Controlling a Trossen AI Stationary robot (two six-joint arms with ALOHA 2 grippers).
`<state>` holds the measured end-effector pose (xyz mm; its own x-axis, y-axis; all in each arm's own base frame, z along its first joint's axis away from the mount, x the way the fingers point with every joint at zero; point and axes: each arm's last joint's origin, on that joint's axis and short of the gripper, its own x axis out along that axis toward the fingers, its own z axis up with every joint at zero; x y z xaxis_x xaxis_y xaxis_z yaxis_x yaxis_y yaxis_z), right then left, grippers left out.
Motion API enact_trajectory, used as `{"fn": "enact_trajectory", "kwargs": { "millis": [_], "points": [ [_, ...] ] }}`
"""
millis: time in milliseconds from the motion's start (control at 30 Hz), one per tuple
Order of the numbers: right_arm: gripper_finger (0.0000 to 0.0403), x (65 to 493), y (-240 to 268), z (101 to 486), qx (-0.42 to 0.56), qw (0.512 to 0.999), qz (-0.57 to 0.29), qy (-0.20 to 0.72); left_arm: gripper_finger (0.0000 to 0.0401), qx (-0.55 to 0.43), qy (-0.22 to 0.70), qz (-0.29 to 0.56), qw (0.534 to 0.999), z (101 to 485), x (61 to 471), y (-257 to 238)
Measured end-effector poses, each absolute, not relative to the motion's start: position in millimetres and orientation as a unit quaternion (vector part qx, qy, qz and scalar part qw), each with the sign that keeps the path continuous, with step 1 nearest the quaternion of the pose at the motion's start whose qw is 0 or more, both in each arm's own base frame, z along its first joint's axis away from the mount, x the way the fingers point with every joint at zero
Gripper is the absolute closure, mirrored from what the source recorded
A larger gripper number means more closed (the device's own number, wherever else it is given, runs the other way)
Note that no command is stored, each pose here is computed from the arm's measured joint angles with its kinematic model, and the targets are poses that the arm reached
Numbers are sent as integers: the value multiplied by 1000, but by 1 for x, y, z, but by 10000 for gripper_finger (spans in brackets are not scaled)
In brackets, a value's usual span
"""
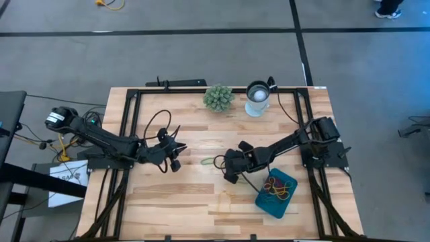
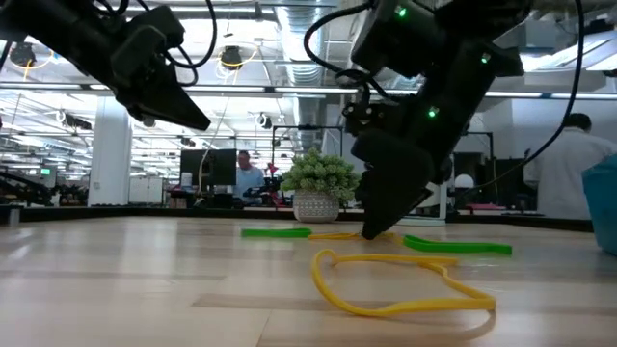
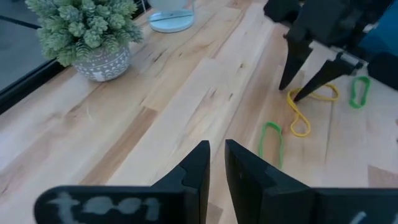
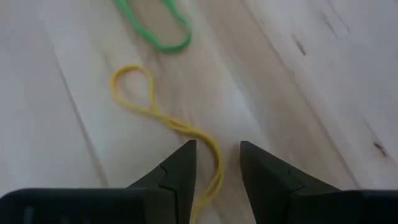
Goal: Pick and place items into bin
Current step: Put the yellow rubber band into the blue bin
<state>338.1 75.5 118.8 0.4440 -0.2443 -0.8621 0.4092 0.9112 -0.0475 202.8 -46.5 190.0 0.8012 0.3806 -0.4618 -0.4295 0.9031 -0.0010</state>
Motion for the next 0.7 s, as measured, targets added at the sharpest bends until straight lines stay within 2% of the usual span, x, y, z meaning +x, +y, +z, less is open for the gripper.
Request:
{"fn": "enact_trajectory", "kwargs": {
  "millis": [400,500,600,700],
  "points": [
    [294,341,73,100,70,834,-218,501,360,-51,230,208,949,190,202,-49],
    [327,343,72,99,77,837,-220,496,360,-51,230,208,949,190,202,-49],
    [381,343,72,101,76,840,-215,492,360,-51,231,208,949,190,202,-49],
    [393,342,71,109,64,846,-206,487,360,-51,231,208,949,190,202,-49]
  ]
}}
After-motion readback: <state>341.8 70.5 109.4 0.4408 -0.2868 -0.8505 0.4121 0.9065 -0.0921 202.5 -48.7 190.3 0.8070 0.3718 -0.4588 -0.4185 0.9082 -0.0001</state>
